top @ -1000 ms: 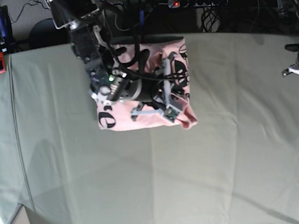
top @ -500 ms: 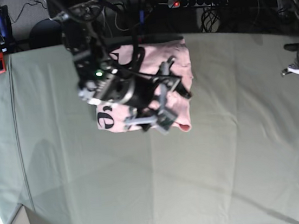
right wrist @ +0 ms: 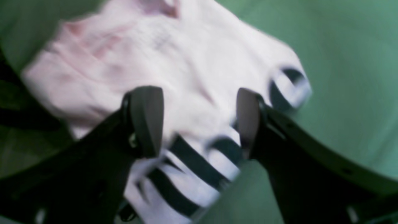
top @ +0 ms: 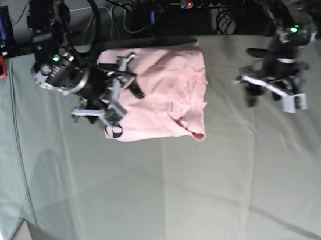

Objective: Layout the t-shirt on the table in an organized manner, then fold the t-shirt properly

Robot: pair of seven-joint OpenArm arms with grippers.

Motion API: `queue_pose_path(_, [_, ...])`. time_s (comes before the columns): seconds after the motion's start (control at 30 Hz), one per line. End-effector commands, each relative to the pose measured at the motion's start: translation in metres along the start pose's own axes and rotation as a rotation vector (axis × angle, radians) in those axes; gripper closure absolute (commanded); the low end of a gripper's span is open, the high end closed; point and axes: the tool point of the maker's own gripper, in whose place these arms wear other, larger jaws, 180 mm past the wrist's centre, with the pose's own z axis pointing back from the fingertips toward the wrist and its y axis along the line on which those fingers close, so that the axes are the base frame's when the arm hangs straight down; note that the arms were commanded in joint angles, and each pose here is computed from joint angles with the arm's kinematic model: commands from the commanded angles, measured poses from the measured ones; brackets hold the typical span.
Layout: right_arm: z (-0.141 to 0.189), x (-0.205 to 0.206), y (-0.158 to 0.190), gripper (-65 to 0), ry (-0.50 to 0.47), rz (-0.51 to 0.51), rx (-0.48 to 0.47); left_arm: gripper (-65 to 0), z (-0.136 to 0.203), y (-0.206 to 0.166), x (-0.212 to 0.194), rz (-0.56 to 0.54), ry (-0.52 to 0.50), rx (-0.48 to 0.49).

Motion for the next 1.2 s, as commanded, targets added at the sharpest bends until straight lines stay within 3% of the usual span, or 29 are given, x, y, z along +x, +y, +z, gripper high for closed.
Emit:
queue_pose_path(0.0, [0.006, 0.01, -0.009, -34.0, -0.045, -0.002, -0.023, -47.6, -0.002, -0.015, 0.003, 0.005, -0.01, -0.036])
queue_pose_path(0.13, [0.015, 0.001, -0.031, -34.0, -0.032, -0.032, -0.085, -53.5, -0.01, -0.055, -0.014, 0.019, 0.041, -0.128])
queue_pose_path(0.33, [0.033, -0.018, -0.068, -34.0, -0.004, -0.097, -0.198, -53.8, -0.03, -0.079, -0.043, 0.095, 0.129, -0.194])
queue_pose_path(0.5, [0.042, -0.026, -0.084, -34.0, 0.007, -0.122, -0.246, -53.6, -0.043, -0.088, -0.067, 0.166, 0.202, -0.236])
queue_pose_path(0.67, [0.045, -0.029, -0.089, -34.0, 0.012, -0.128, -0.262, -51.8, -0.05, -0.1, -0.089, 0.166, 0.27, -0.265])
queue_pose_path(0.73, [0.045, -0.029, -0.089, -34.0, 0.012, -0.128, -0.262, -44.0, -0.052, -0.102, -0.095, 0.15, 0.292, -0.275])
queue_pose_path(0.87, [0.045, -0.03, -0.089, -34.0, 0.014, -0.127, -0.263, -20.9, -0.053, -0.105, -0.105, 0.156, 0.32, -0.282])
queue_pose_path(1.03, [0.046, -0.029, -0.089, -34.0, 0.013, -0.125, -0.264, -2.6, -0.051, -0.11, -0.093, 0.201, 0.287, -0.324])
queue_pose_path(1.07, [0.046, -0.03, -0.09, -34.0, 0.014, -0.125, -0.266, 0.0, -0.054, -0.106, -0.086, 0.19, 0.274, -0.323])
queue_pose_path(1.17, [0.051, -0.034, -0.097, -34.0, 0.021, -0.131, -0.288, -0.3, -0.062, -0.11, -0.072, 0.104, 0.264, -0.35])
